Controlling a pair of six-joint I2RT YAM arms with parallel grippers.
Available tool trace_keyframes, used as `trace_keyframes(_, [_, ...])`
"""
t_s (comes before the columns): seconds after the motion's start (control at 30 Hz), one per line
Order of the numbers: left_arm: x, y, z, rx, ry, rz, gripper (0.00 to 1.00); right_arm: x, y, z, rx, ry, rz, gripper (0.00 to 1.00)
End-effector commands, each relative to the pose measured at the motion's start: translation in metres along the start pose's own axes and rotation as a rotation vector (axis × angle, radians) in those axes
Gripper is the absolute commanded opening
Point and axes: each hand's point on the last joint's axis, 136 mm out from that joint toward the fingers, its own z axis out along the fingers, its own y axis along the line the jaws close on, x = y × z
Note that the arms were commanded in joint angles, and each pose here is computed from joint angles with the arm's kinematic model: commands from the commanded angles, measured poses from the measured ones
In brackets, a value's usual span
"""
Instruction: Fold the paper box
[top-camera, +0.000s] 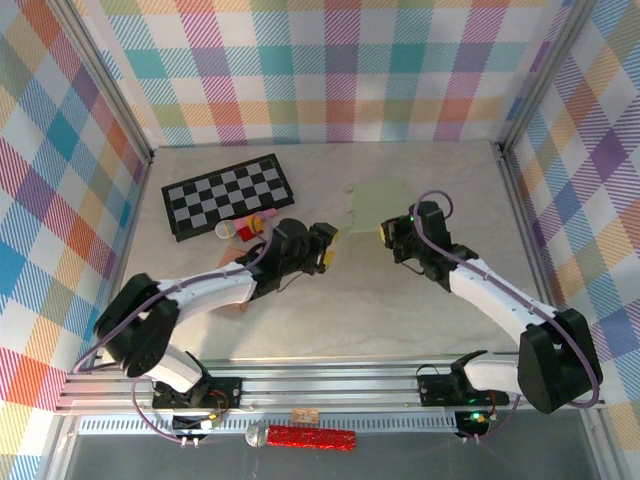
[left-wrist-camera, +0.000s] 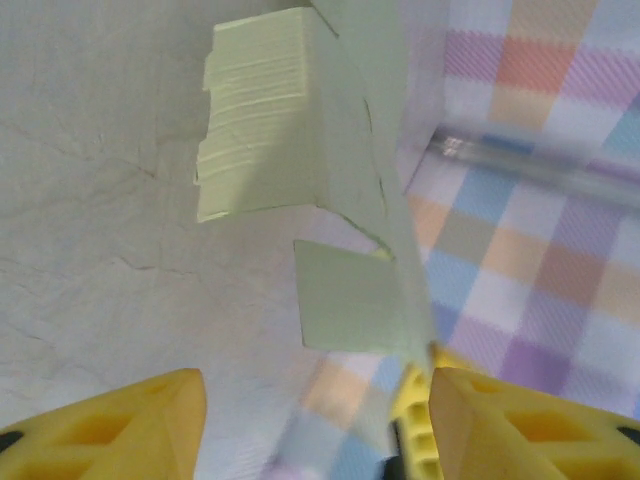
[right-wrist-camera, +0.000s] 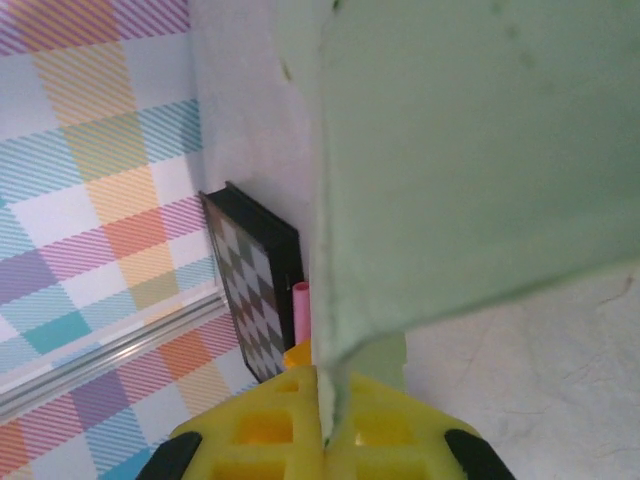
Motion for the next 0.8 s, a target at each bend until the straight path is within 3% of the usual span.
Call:
trace_keyframes(0.0, [0.002,0.016,-0.036,-0.218,0.062,0.359,0.63,0.007,0.019,-0.018,0.033,0.083,-0.08,0.0])
trace_keyframes(0.1, [-0.008,0.017,-0.059,-0.328,0.045,0.572,0.64,0.005,0.04,-0.029,0.047,0.117,-0.118,0.0])
trace_keyframes(0.23, [-0.023,0.006,-0.081,-0.347,-0.03,0.704,0.65,0.007,0.067,-0.047,0.044,0.146,-0.181,0.0])
trace_keyframes(0.6, [-0.038,-0.03,-0.103,-0.282,-0.099,0.728,0.63,0.023,0.102,-0.116,0.098,0.177,-0.168,0.0])
trace_keyframes(0.77, [-0.034,-0.047,-0.098,-0.197,-0.074,0.68,0.63,0.025,0.093,-0.104,0.152,0.202,-0.051,0.0])
